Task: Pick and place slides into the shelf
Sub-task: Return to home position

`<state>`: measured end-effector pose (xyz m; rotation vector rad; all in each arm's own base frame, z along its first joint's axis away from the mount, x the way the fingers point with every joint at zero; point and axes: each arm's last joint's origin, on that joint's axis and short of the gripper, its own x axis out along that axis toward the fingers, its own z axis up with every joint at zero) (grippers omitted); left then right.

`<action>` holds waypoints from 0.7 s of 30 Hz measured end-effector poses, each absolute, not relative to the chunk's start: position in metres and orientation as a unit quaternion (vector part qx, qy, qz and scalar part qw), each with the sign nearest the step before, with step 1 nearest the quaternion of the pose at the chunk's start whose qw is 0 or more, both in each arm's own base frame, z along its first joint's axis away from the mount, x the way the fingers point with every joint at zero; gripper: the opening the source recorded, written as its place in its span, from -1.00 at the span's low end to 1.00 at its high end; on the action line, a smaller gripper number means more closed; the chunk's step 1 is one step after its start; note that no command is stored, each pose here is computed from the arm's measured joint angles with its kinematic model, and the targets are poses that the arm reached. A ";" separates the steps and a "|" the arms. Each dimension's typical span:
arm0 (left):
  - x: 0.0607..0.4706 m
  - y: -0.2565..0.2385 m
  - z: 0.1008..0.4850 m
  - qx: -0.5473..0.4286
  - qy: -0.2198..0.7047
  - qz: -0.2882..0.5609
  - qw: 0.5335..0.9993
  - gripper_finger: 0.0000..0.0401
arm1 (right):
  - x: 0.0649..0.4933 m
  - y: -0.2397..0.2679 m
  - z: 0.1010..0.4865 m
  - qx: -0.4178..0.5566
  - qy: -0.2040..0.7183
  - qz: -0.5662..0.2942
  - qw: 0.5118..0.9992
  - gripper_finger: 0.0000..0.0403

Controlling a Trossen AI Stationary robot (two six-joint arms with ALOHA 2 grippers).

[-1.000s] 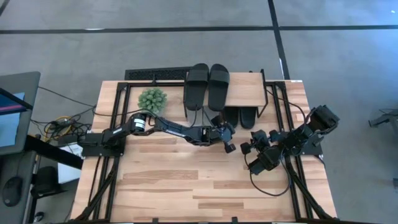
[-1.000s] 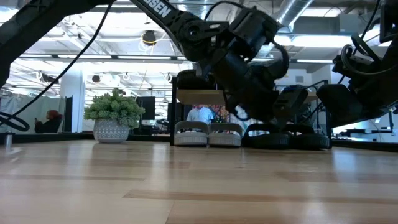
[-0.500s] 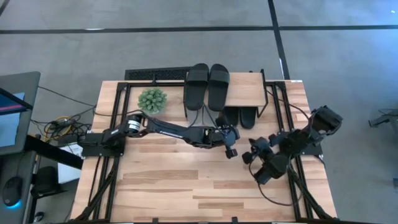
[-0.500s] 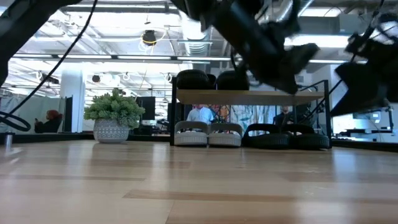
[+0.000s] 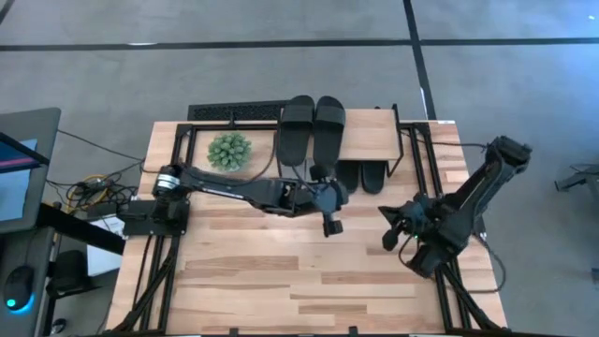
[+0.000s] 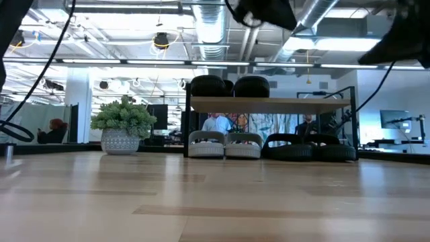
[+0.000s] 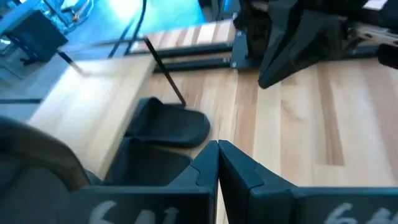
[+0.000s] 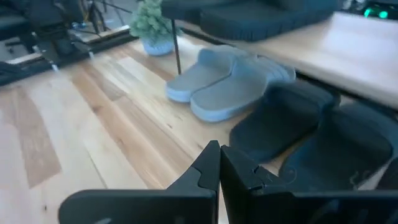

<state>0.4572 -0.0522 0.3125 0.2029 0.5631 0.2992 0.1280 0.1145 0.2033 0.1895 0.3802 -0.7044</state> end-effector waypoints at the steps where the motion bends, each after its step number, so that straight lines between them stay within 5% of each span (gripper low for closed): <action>1: 0.454 -0.053 0.318 0.099 0.273 0.146 0.946 -1.00 | 0.127 0.113 0.209 0.092 0.183 -0.335 0.920 -1.00; 21: 0.362 -0.096 0.412 0.115 0.212 0.184 0.953 -1.00 | 0.098 0.078 0.319 0.049 0.121 -0.188 0.973 -1.00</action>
